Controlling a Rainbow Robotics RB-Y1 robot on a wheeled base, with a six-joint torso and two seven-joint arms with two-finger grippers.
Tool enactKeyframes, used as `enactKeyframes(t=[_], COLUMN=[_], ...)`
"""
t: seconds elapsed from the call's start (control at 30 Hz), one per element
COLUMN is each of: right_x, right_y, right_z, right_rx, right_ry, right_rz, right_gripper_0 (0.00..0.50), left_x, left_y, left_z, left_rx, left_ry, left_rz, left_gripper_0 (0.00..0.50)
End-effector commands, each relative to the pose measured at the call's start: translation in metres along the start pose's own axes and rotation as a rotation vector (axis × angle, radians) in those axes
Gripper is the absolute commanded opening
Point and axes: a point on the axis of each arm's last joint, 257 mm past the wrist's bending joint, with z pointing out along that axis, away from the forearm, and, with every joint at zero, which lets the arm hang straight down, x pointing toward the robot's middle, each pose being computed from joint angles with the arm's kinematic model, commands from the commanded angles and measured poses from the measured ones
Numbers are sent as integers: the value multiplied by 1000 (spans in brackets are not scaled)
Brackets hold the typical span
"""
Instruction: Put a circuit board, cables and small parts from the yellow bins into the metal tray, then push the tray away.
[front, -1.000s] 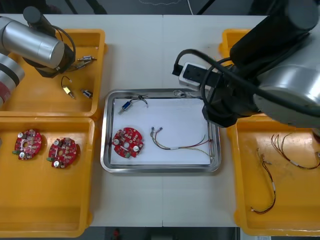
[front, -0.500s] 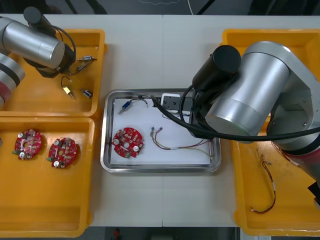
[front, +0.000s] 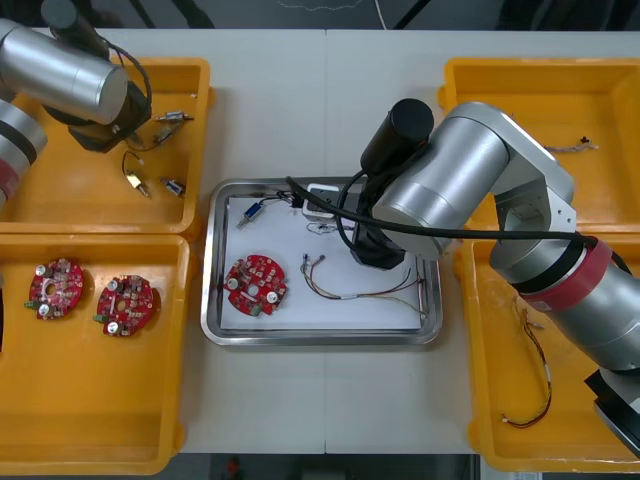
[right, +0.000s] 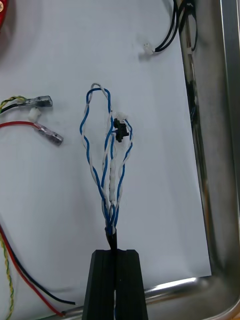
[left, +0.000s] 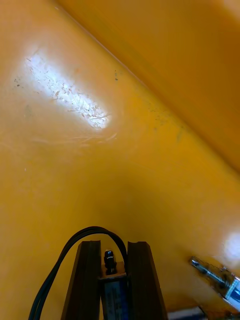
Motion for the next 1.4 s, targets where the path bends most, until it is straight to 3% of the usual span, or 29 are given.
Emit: enactKeyframes(t=[0.03,0.23,0.53,0.57,0.63,0.67,0.7,0.73,1.17,1.4], right_x=[-22,-14,-14,-14,-13,-13,-12,-11,-17,-17], right_y=[-16,-26,-24,-24,-24,-24,-24,-24,-24,-17], right_z=[1,12,21,21,21,20,21,21,12,-8], right_rx=[44,93,82,83,82,83,80,80,88,74], right_ry=[-38,-5,-2,-2,0,2,4,8,-2,36], right_rz=[-71,-104,-120,-122,-128,-132,-133,-133,-160,-188], right_gripper_0=[0,0,0,44,229,372,449,493,500,500], left_x=[-41,-57,-75,-77,-79,-81,-82,-84,-88,-84], left_y=[-34,-31,-12,-11,-11,-11,-12,-12,-27,-35], left_z=[-40,-58,-83,-87,-92,-96,-99,-103,-123,-126], left_rx=[65,55,20,22,27,31,35,36,85,106], left_ry=[-49,-59,-24,-16,-8,-7,-4,-7,-12,-5], left_rz=[46,68,110,109,110,106,108,109,105,101], left_gripper_0=[0,0,0,0,0,0,0,0,0,0])
